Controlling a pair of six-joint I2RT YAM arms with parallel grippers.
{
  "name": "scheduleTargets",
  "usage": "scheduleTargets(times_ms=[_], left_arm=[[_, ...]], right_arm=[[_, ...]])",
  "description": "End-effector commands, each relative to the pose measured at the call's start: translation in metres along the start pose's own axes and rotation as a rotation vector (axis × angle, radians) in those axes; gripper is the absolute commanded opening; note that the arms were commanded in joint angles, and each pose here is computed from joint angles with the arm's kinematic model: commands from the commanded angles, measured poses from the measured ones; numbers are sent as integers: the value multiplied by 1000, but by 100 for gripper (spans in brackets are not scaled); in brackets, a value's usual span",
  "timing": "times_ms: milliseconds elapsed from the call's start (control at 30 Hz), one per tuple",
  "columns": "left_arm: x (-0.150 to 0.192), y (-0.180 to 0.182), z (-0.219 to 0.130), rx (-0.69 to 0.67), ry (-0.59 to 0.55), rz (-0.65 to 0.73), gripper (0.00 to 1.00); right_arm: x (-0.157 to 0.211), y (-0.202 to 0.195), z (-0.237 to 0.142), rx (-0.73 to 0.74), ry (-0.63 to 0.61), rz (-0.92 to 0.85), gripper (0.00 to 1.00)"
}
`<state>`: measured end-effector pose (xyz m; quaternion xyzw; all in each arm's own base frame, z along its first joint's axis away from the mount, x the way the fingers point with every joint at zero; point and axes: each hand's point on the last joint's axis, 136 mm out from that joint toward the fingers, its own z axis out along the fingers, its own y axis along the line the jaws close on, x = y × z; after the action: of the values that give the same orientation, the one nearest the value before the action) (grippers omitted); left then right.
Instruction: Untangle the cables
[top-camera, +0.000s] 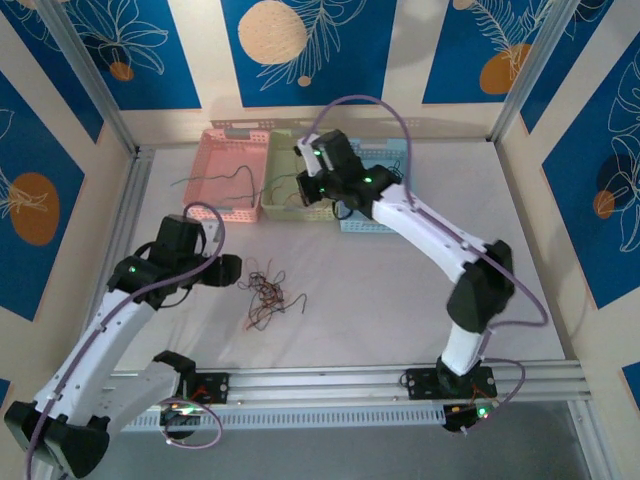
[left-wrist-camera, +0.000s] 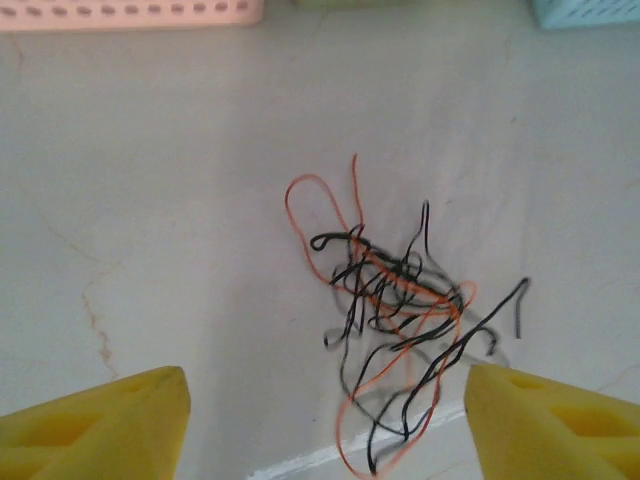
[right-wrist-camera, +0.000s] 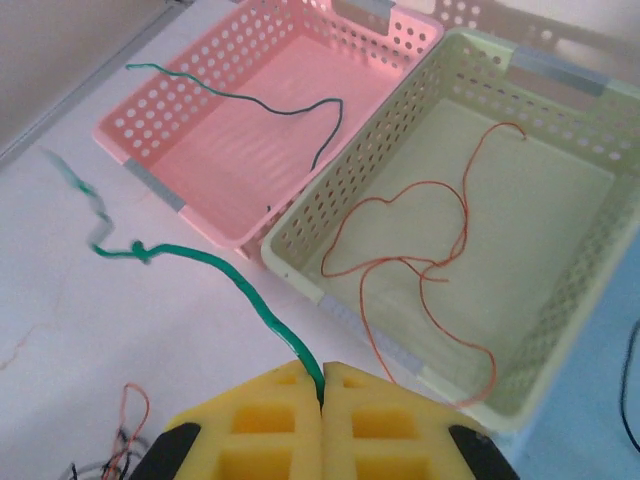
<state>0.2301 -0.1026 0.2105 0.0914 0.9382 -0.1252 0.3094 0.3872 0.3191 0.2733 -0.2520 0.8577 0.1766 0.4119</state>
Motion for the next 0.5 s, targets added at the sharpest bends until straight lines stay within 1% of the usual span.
scheduleTargets(times_ms=[0,167,267,367,467], left_arm=[[-37,-21,-30,86,-89,91,76],[-69,-57,-56,233,-123,246,77],[-83,-76,-67,285,-153,360,78],[-85,-90,-58,323,-130,451,81],[-78,-98,-34,308,-54,537,81]], right_arm=[[13,5,-21,-104,-11,2,0],[27,11,-52,-195,1,14,0],[31,18,-62,-242,11,15,0],[33,21,-68,-268,16,24,0],[32,26,-73,-294,16,19,0]])
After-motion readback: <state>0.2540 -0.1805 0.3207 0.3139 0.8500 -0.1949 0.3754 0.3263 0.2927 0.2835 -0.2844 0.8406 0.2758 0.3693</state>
